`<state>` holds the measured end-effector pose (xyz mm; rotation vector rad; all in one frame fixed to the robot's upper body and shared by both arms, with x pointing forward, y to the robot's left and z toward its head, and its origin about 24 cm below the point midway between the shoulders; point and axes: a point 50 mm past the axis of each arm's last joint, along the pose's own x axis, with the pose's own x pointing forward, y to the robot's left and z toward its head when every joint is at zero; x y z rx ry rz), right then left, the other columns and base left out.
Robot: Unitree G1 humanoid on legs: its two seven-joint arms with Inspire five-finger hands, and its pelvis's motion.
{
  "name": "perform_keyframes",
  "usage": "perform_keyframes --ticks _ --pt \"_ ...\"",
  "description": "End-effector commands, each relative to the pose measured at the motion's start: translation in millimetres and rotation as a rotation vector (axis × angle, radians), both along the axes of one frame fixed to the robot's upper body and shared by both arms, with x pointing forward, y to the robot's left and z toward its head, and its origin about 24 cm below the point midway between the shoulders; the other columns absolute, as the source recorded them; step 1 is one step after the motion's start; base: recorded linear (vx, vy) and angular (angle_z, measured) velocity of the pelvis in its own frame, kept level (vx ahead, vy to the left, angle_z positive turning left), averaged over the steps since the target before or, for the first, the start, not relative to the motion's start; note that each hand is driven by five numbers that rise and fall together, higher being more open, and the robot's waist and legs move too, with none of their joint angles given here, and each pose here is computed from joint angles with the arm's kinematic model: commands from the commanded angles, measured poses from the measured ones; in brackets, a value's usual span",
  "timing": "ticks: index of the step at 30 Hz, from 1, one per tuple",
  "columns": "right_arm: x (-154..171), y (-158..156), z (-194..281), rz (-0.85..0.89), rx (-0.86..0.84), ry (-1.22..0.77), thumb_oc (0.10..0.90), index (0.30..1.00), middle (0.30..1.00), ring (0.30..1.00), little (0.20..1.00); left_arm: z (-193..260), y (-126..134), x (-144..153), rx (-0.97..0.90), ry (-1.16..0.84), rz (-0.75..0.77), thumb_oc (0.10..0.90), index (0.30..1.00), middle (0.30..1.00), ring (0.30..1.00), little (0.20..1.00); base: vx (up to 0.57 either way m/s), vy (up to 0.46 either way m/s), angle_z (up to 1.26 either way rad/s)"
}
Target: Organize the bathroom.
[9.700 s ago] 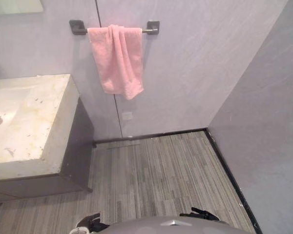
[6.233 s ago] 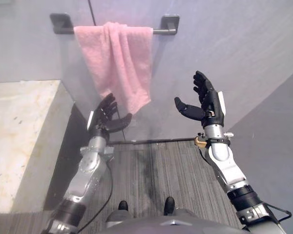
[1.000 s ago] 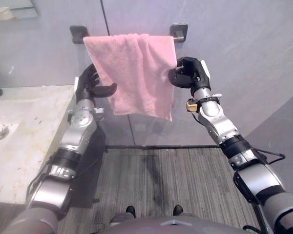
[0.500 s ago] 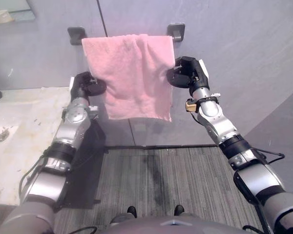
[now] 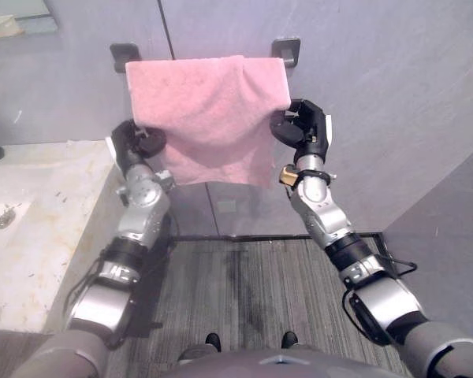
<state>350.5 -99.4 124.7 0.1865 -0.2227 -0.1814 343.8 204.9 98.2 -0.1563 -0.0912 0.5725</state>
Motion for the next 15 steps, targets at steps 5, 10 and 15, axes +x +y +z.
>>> perform_keyframes --ticks 5,10,15 --pt "-1.0 -20.2 7.3 -0.083 0.034 -0.067 0.800 0.900 0.900 0.900 0.900 28.6 11.3 7.1 0.098 -0.076 0.000 0.584 0.575 0.575 0.575 0.575 -0.02 0.001 0.00" --pt "-2.7 -29.6 2.9 -0.100 -0.018 -0.059 0.800 0.900 0.900 0.900 0.900 11.4 15.6 5.7 0.081 0.017 -0.035 0.800 0.900 0.900 0.900 0.900 -0.06 -0.005 0.00" --pt "-19.7 -41.2 -17.4 -0.120 -0.097 -0.041 0.800 0.900 0.900 0.900 0.900 -21.9 16.7 -9.5 0.079 0.138 -0.121 0.800 0.900 0.900 0.900 0.900 -0.07 -0.004 -0.03"
